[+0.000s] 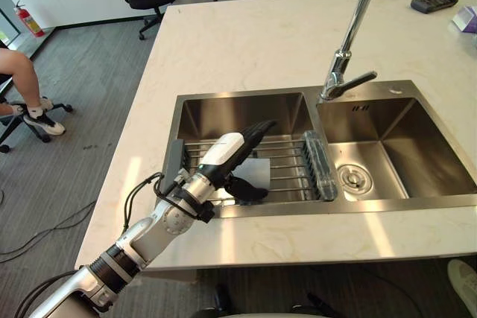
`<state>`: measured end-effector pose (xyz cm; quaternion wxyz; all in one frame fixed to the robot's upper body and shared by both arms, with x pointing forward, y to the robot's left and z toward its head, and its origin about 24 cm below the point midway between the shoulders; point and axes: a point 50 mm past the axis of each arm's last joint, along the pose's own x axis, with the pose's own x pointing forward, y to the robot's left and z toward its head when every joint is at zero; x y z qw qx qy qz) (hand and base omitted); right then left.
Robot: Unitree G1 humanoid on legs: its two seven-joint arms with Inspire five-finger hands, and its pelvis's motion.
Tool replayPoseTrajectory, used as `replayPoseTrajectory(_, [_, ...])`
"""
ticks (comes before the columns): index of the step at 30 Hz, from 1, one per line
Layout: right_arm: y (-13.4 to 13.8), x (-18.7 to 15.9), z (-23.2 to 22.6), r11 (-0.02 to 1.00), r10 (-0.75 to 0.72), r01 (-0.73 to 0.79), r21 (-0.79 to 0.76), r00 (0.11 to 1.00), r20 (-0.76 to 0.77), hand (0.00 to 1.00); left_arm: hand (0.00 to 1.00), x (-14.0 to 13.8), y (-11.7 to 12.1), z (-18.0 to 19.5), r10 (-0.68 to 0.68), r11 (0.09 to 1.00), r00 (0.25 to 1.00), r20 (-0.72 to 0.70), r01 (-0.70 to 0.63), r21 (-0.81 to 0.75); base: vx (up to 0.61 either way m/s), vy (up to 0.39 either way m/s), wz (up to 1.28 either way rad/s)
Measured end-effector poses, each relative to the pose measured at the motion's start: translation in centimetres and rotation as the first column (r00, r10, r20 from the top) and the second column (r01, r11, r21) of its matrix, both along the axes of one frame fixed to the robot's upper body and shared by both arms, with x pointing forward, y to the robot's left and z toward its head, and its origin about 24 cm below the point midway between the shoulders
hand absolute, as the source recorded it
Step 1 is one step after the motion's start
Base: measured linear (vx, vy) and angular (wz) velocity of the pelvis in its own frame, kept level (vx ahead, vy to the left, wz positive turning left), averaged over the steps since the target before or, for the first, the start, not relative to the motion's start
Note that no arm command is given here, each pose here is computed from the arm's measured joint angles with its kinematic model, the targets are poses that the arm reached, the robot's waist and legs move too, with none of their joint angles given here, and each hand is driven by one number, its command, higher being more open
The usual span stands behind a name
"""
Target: Walk over to the sink, pick up the cup, carry it to the dishwasher, place the cup inside the dishwasher, then close the dishwasher door
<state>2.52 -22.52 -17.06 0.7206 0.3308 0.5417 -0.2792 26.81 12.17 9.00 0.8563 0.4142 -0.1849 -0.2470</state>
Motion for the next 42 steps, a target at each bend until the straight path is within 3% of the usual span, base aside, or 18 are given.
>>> replayPoseTrajectory(17, [0.1, -0.7, -0.1, 0.999, -0.044, 0.044, 0.012, 0.999, -0.006, 1.00, 1.00, 0.3, 0.4, 0.9, -0.095, 0.985, 0.957, -0.274, 0.129, 0.110, -0.02, 0.005, 0.00])
replayPoseTrajectory(42, [0.2, -1.2, -0.1, 0.998, -0.057, 0.057, 0.022, 0.998, -0.028, 1.00, 1.00, 0.6, 0.6, 0.9, -0.072, 0.959, 0.939, -0.338, 0.158, 0.234, 0.00, 0.002, -0.01])
